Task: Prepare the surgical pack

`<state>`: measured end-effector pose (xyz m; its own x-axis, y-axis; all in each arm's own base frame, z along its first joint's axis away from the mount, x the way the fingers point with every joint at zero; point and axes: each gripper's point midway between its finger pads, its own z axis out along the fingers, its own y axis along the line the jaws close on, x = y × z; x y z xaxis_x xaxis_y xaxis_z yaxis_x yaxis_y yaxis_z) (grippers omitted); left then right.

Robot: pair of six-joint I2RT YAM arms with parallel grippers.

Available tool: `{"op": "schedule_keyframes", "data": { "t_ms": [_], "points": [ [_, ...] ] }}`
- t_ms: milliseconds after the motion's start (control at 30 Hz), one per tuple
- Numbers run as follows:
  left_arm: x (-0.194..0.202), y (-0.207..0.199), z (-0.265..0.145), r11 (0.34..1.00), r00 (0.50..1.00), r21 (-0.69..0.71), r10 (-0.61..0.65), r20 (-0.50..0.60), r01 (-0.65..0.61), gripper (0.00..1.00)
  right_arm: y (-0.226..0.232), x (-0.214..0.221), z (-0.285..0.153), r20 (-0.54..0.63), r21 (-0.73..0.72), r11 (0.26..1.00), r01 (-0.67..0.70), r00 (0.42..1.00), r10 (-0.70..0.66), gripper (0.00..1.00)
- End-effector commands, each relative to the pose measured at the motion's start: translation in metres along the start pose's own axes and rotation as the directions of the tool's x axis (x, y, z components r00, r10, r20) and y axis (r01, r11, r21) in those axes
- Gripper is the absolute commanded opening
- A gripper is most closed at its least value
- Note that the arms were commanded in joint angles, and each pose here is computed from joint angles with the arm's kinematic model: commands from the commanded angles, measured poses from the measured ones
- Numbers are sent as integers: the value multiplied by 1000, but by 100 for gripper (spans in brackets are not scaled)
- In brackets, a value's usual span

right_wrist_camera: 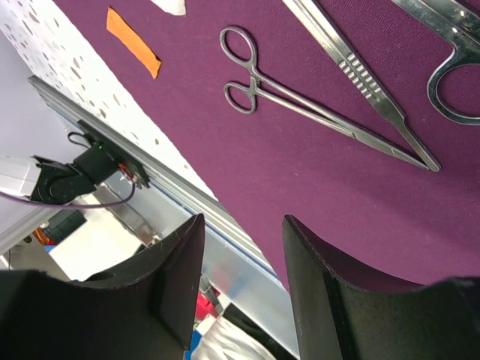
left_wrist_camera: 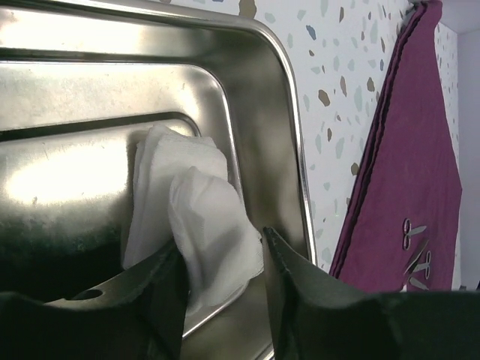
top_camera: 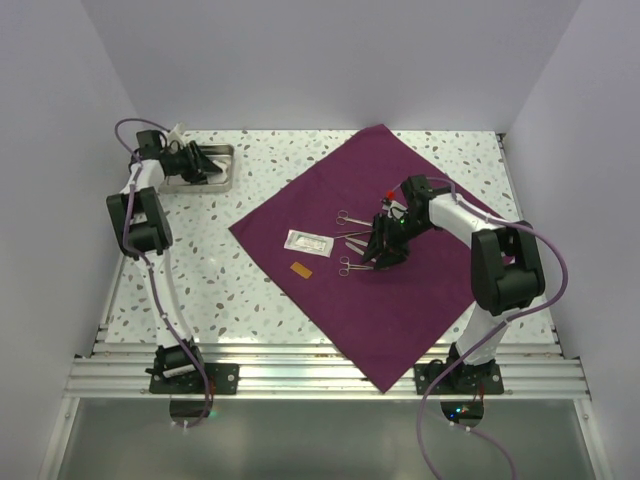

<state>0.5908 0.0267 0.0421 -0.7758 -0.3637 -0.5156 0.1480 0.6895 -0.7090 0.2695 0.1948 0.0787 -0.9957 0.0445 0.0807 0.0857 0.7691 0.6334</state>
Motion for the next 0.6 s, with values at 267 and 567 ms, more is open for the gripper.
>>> {"op": "schedule_keyframes", "data": {
  "t_ms": [267,567],
  "points": [
    [-40,-27,-35,996,992,-86,42,121,-31,59,18,5,-10,35,-39,999,34,999,-33,50],
    [-33,-33,-28,976,994,-213,65,90,-45,59,26,11,-1,41,-36,998,57,998,-55,49]
  ]
}}
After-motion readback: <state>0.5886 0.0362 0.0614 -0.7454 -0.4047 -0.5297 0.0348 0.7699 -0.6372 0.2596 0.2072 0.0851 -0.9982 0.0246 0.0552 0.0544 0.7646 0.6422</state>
